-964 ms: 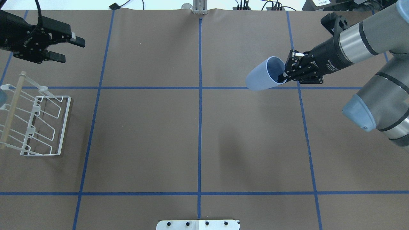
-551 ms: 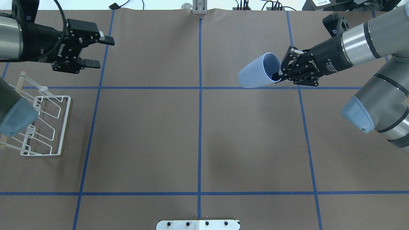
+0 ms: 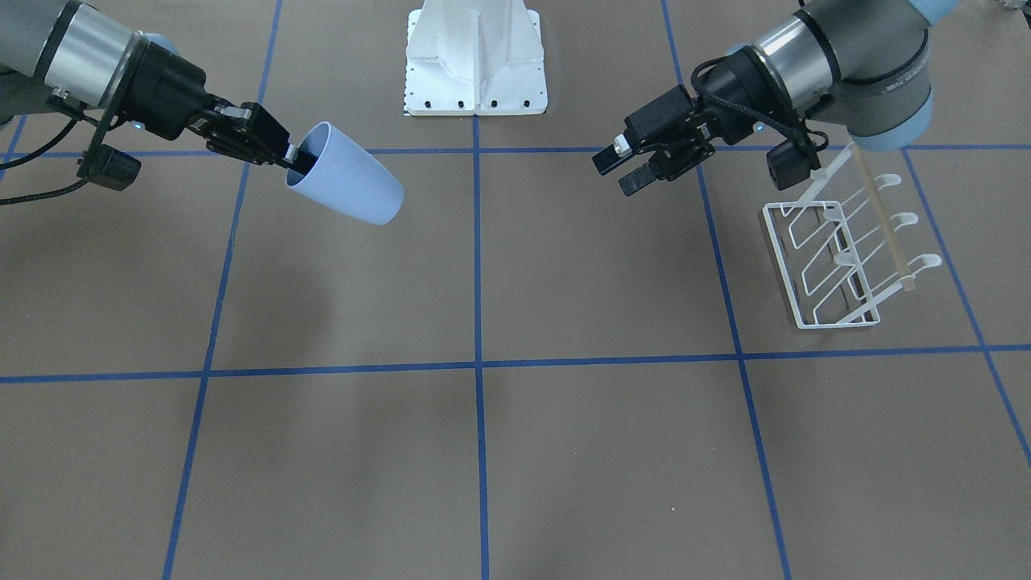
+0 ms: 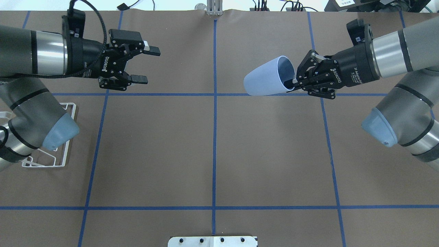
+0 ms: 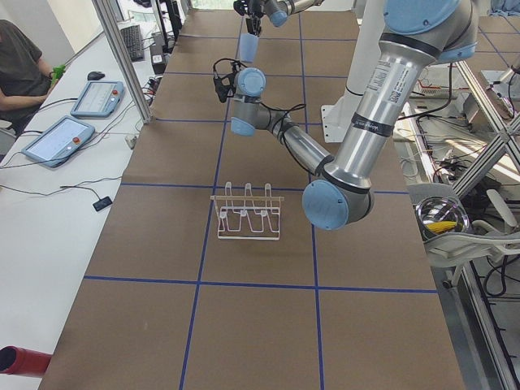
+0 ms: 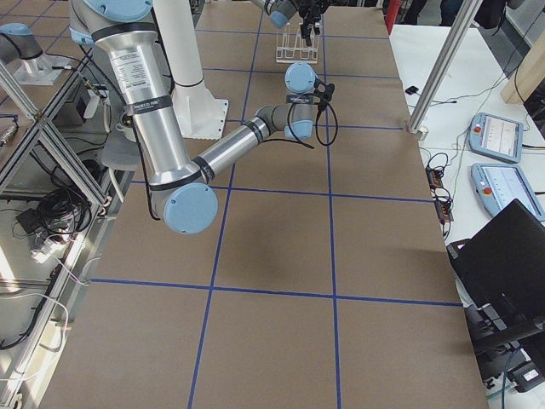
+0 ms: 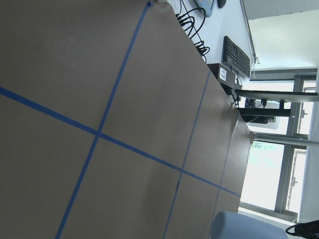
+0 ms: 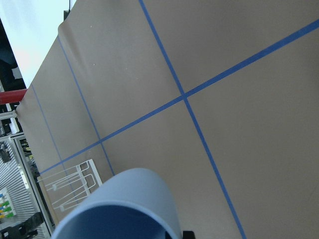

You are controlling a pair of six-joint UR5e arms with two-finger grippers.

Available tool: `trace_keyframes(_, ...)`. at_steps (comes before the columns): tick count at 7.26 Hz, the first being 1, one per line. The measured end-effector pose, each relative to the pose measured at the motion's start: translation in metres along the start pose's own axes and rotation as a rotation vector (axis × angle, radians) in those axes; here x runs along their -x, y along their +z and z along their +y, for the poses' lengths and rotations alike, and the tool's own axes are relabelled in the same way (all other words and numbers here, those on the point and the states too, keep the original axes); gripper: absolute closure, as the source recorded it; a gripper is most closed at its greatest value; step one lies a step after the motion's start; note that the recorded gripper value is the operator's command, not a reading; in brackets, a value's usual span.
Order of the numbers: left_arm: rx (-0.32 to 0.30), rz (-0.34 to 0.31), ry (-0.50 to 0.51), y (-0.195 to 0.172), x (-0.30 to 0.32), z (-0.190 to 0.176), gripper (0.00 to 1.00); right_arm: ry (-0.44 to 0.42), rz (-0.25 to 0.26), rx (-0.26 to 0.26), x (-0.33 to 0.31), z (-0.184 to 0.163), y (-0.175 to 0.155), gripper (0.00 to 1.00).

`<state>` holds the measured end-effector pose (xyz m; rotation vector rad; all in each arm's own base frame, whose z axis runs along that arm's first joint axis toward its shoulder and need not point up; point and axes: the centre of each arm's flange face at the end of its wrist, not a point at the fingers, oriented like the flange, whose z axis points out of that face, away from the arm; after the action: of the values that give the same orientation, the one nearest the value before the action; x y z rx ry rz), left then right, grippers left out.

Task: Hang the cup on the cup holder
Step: 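Carry the cup toward the left gripper while the left arm reaches in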

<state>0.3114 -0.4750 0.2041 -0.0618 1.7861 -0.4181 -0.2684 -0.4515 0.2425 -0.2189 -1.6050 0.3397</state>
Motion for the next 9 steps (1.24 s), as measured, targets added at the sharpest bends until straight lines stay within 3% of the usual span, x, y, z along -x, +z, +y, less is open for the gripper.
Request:
trace_keyframes(2,0.034,0.040,-0.004,0.015,-0.011,0.008,0.02,0.006,-0.078,0.006,0.015,0.013,0.007,1.00)
trace_keyframes(5,0.065,0.226,-0.159,0.024,-0.002,0.023,0.02,0.138,-0.333,0.055,-0.005,0.021,0.043,1.00)
trace_keyframes(9,0.148,0.325,-0.247,0.023,0.011,0.033,0.02,0.209,-0.474,0.170,0.010,0.035,0.061,1.00)
